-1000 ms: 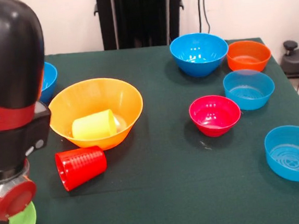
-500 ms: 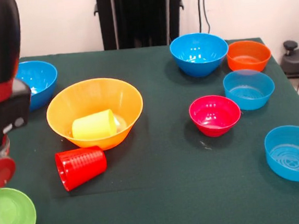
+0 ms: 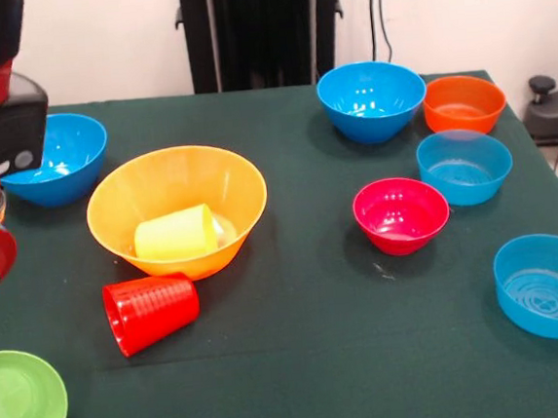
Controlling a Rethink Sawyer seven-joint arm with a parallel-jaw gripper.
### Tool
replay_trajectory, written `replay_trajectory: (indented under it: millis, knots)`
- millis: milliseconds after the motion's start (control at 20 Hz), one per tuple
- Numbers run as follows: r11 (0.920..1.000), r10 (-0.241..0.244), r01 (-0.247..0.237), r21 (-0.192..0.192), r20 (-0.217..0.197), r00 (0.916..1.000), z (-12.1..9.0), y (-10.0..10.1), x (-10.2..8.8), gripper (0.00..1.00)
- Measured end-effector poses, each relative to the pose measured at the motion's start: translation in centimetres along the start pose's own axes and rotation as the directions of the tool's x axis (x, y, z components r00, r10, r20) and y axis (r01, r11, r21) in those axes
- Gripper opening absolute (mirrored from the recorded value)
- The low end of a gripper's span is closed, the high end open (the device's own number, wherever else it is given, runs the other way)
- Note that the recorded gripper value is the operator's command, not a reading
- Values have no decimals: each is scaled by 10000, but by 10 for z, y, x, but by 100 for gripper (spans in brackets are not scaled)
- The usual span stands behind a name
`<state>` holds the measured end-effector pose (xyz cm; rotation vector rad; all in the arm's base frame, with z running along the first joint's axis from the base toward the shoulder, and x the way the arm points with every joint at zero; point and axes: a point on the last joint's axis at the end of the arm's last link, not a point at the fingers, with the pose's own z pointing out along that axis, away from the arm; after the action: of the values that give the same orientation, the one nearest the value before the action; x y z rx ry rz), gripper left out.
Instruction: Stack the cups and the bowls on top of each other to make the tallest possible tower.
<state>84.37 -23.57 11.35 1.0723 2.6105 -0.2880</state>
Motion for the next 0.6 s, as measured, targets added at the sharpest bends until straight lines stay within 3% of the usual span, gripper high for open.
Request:
replay_trajectory:
  millis: [300,600]
  knots:
    - [9998,-158,160,-154,183,9997,-18,17,0,100]
    - [9994,-287,291,-203,201,9994,-22,28,6,100]
